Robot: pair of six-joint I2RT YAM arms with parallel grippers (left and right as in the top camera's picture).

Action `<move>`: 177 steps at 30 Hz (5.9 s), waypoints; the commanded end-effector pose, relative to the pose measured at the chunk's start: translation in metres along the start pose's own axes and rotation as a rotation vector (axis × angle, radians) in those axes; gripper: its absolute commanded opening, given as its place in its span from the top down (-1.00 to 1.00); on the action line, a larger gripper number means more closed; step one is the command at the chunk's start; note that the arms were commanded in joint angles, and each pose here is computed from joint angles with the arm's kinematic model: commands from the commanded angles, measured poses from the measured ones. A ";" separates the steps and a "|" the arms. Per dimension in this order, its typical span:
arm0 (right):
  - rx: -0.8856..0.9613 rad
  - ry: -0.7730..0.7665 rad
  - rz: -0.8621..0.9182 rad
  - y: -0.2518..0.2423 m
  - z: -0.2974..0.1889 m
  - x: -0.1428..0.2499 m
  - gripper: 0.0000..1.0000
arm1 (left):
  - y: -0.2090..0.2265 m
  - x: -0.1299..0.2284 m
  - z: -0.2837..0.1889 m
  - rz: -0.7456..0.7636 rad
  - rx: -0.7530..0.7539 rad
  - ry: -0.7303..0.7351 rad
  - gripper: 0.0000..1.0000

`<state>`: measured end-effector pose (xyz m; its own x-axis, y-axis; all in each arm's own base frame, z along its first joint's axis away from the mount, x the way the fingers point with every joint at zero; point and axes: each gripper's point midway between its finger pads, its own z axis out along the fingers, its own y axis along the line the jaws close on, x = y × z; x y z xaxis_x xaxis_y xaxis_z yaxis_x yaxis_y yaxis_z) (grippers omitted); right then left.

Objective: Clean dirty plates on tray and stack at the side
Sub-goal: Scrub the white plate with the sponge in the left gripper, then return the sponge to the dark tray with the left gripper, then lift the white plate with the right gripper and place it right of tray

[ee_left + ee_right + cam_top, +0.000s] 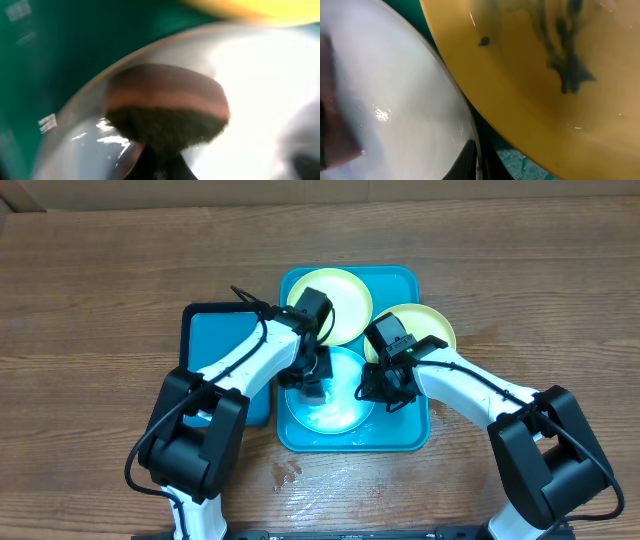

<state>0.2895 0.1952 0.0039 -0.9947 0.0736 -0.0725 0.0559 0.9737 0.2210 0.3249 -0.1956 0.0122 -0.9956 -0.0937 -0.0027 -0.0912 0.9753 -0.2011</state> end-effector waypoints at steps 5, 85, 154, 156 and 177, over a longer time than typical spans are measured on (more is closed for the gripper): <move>0.148 -0.008 0.018 -0.034 0.013 0.001 0.92 | -0.051 0.025 0.000 0.134 0.198 0.077 0.92; 0.184 -0.007 0.016 -0.041 0.012 0.002 0.92 | -0.058 0.050 0.044 0.070 0.247 0.341 0.92; -0.103 -0.549 -0.501 0.160 -0.159 -0.083 0.92 | 0.125 -0.030 -0.308 -0.197 -0.070 -0.539 -0.99; -0.082 -0.612 -0.518 0.177 -0.151 -0.087 0.92 | 0.123 -0.023 -0.319 -0.193 -0.063 -0.569 -1.00; 0.286 -1.072 -0.762 0.249 -0.188 -0.066 0.92 | 0.137 0.009 -0.361 -0.266 -0.107 -0.702 -0.99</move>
<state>0.3556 0.4008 0.2083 -0.3110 -0.4777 -0.8216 -0.4488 0.8358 -0.3162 0.2977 0.0046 0.3207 -0.7456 -0.3732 -0.5521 -0.3421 0.9253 -0.1635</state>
